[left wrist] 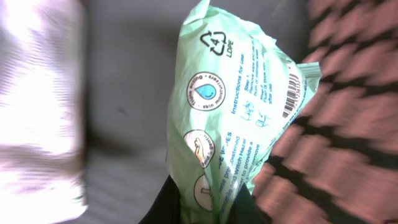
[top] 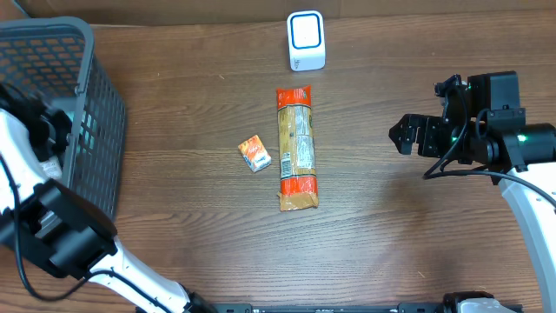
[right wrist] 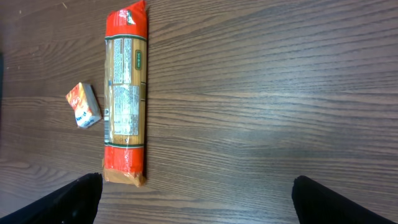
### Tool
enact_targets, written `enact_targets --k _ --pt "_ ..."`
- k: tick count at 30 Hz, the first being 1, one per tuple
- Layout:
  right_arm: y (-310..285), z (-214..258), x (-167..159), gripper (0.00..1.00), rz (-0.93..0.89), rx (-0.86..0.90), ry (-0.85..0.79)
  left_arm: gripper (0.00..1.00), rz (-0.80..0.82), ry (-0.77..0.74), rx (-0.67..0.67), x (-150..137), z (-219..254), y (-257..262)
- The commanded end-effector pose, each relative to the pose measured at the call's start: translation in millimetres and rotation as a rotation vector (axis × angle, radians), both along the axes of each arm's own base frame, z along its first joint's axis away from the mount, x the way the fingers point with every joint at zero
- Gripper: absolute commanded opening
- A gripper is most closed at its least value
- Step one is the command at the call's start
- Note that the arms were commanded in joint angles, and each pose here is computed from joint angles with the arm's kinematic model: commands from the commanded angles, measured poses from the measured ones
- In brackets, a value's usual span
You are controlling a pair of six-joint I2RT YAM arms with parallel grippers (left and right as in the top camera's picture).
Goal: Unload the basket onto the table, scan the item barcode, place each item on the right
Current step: 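Grasp the light green wipes pack in the basket with the left gripper, then place the green wipes pack on the table right of the spaghetti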
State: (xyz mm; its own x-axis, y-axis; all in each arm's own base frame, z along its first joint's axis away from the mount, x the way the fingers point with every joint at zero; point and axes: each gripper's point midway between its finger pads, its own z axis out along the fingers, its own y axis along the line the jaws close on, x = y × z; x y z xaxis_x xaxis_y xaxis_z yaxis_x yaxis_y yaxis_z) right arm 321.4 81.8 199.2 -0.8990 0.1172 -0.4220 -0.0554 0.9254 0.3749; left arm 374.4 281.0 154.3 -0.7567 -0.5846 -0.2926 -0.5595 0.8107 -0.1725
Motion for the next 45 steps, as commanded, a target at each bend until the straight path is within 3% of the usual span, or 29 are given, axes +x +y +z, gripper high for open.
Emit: enact_targets --k 1,4,8,16,22,29,30,31,32,34,36,41,45 --pt "1.5 9.8 4.0 1.00 0.004 0.001 -0.032 0.04 0.004 -0.257 0.113 9.1 132.9 -30.2" --pt "1.6 10.2 4.6 1.00 0.004 0.001 -0.034 0.04 -0.070 -0.314 0.109 12.3 165.9 -79.5" --pt "1.6 10.5 5.0 1.00 0.004 0.001 -0.037 0.04 -0.197 -0.240 0.003 19.5 153.9 -165.4" --pt "1.6 10.7 5.4 1.00 0.004 0.001 -0.039 0.04 -0.490 -0.017 -0.168 26.8 41.1 -360.3" --pt "1.6 10.7 5.4 1.00 0.004 0.001 -0.039 0.04 -0.579 -0.046 -0.259 2.6 -34.6 -500.8" --pt "1.6 10.5 5.1 1.00 0.004 0.001 -0.037 0.06 -0.464 -0.106 -0.141 -20.0 -72.8 -542.4" --pt "1.5 10.3 4.8 1.00 0.004 0.000 -0.036 0.11 -0.465 -0.111 -0.114 -22.7 -76.1 -542.5" --pt "1.5 10.2 4.6 1.00 0.004 0.000 -0.034 0.23 -0.466 -0.115 -0.091 -23.6 -78.4 -542.0" --pt "1.5 9.9 4.2 1.00 0.004 0.000 -0.033 0.39 -0.467 -0.119 -0.073 -24.1 -79.6 -541.8" --pt "1.5 9.7 3.9 1.00 0.004 0.000 -0.031 0.82 -0.480 -0.126 -0.059 -23.4 -81.2 -543.3" --pt "1.5 9.7 3.8 1.00 0.004 0.000 -0.031 0.98 -0.529 -0.143 -0.044 -20.9 -80.1 -545.4" --pt "1.5 9.8 3.9 1.00 0.005 0.000 -0.031 1.00 -0.672 -0.224 0.026 3.2 -40.6 -534.8" --pt "1.5 9.8 4.0 1.00 0.004 0.000 -0.032 1.00 -0.603 -0.298 0.086 35.7 62.6 -470.2"
